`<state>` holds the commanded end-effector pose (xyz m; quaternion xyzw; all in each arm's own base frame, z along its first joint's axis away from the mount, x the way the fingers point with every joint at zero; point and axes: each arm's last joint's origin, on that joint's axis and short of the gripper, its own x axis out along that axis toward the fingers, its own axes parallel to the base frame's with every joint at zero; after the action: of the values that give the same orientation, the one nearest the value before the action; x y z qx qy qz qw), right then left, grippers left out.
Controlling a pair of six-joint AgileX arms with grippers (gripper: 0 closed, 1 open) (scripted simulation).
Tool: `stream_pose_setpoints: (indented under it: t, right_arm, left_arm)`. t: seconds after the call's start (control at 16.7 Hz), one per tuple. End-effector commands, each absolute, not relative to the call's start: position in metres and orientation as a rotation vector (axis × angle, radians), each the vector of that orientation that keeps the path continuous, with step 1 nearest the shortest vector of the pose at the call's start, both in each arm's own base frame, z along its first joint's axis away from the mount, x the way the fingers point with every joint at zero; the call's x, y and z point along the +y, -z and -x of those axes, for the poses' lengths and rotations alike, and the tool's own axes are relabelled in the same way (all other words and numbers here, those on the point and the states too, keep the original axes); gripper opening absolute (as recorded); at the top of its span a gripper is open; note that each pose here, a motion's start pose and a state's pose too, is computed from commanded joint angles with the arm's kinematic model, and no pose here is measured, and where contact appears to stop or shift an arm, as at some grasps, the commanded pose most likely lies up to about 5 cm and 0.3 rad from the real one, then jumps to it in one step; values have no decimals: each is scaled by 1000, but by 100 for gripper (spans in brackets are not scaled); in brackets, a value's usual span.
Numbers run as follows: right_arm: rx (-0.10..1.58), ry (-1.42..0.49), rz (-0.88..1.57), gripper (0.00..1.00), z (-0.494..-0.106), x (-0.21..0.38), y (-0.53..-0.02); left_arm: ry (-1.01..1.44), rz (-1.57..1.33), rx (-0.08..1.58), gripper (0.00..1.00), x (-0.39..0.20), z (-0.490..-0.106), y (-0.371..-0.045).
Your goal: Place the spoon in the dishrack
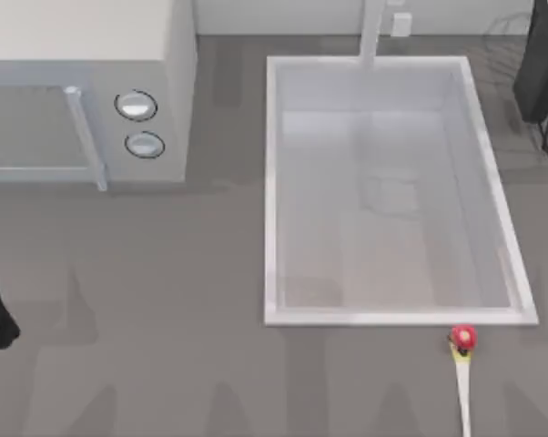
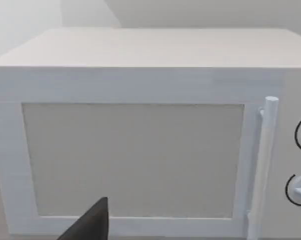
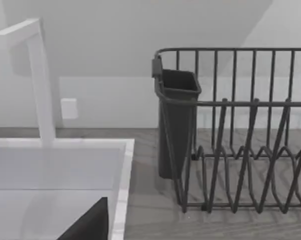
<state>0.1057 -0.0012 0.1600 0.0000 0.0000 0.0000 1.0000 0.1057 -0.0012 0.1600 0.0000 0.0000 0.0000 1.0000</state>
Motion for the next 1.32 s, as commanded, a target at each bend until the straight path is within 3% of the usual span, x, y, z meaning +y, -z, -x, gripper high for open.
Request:
stream_pose_setpoints:
  t: [0.24,0.42,0.72,1.02,1.32]
  right_arm:
    - [33,-20,-24,100,-106,1,-165]
    - [164,-78,-99,100,-109,8,-181]
    - [624,-148,-228,100,-134,34,-205]
    - [1166,-78,-229,100,-175,82,-204]
    - [1472,50,-158,100,-199,131,-198]
  left_arm:
    - [0,0,0,100,-1,-106,-160]
    - [0,0,0,100,-1,-106,-160]
    - [0,0,0,100,-1,-106,-160]
    - [0,0,0,100,-1,-106,-160]
    - [0,0,0,100,-1,-106,-160]
